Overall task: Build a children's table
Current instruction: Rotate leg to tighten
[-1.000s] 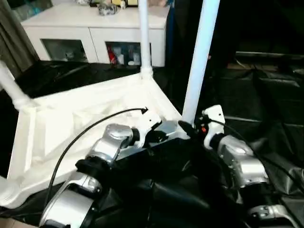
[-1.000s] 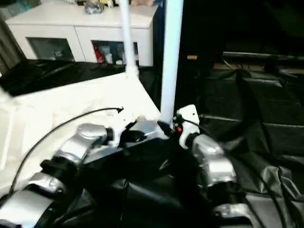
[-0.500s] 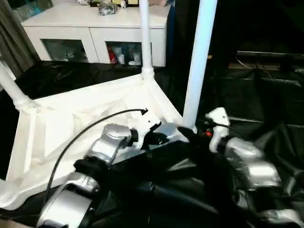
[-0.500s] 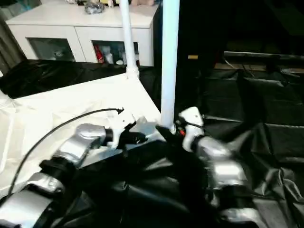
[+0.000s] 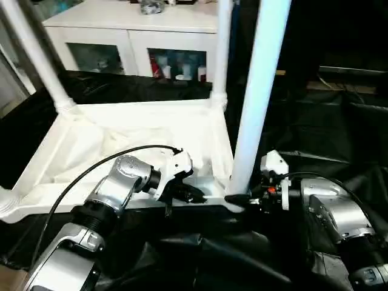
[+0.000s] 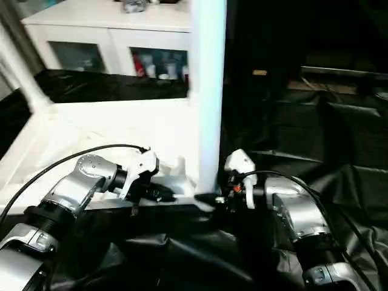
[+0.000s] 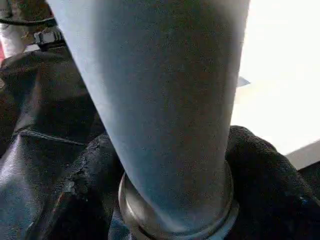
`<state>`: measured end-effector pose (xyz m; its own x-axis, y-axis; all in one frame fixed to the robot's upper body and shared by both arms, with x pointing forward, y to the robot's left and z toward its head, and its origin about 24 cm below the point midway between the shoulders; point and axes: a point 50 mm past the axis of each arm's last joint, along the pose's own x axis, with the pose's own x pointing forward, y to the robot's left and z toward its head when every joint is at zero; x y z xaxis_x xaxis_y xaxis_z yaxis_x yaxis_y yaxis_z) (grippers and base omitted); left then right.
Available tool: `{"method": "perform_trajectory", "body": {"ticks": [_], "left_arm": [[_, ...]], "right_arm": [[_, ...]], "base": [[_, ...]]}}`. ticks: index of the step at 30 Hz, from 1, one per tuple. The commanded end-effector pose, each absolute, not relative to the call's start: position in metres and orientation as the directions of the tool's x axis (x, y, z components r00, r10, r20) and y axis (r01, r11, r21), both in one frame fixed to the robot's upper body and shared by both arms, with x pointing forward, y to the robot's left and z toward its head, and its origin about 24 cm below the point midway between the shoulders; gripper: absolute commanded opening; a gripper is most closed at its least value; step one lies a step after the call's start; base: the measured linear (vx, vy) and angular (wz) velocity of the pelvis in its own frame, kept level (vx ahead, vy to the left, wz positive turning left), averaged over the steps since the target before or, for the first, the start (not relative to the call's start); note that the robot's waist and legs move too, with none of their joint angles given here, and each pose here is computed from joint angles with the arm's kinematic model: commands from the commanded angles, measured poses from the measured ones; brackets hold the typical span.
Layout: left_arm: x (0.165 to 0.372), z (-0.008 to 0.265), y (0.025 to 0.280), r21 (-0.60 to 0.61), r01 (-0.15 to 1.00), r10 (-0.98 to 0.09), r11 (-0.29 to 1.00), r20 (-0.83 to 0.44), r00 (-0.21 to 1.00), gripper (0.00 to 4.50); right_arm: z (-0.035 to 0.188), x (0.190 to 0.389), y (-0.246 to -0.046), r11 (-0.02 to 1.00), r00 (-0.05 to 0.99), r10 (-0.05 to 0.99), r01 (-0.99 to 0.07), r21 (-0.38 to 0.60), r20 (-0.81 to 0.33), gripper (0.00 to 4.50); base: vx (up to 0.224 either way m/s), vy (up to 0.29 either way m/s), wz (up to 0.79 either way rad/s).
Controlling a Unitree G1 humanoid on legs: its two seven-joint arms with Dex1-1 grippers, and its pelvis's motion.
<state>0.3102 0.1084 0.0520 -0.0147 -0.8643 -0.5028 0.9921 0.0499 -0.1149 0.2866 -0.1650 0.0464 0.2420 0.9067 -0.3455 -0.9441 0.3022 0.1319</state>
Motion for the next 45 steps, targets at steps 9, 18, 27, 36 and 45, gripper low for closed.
{"method": "perform_trajectory", "body": {"ticks": [9,18,27,36,45], "left_arm": [[0.327,0.07,0.099,0.006,0.989,-0.876,0.15,-0.462,0.136,0.0],[0.357,0.074,0.062,0.052,0.843,-0.774,0.535,-0.371,0.514,0.0],[0.347,0.073,0.034,0.027,0.896,-0.84,0.443,-0.336,0.426,0.0],[0.329,0.07,0.076,0.013,0.991,-0.895,0.135,-0.427,0.128,0.0],[0.325,0.07,0.087,-0.008,0.998,-0.886,0.07,-0.46,0.058,0.0]], "right_arm": [[0.033,0.28,-0.151,0.306,0.224,0.915,-0.927,0.215,-0.336,2.52],[0.002,0.31,-0.129,0.842,0.752,0.533,-0.516,0.157,-0.388,2.51],[0.017,0.309,-0.084,0.705,0.661,0.709,-0.676,0.214,-0.245,3.09],[0.028,0.294,-0.135,0.442,0.392,0.871,-0.889,0.122,-0.296,3.33],[0.035,0.291,-0.146,0.382,0.33,0.897,-0.913,0.143,-0.293,3.33]], "base": [[0.0,0.0,0.0],[-0.006,0.0,-0.01],[0.0,0.0,0.0],[0.0,0.0,0.0],[0.0,0.0,0.0]]}}
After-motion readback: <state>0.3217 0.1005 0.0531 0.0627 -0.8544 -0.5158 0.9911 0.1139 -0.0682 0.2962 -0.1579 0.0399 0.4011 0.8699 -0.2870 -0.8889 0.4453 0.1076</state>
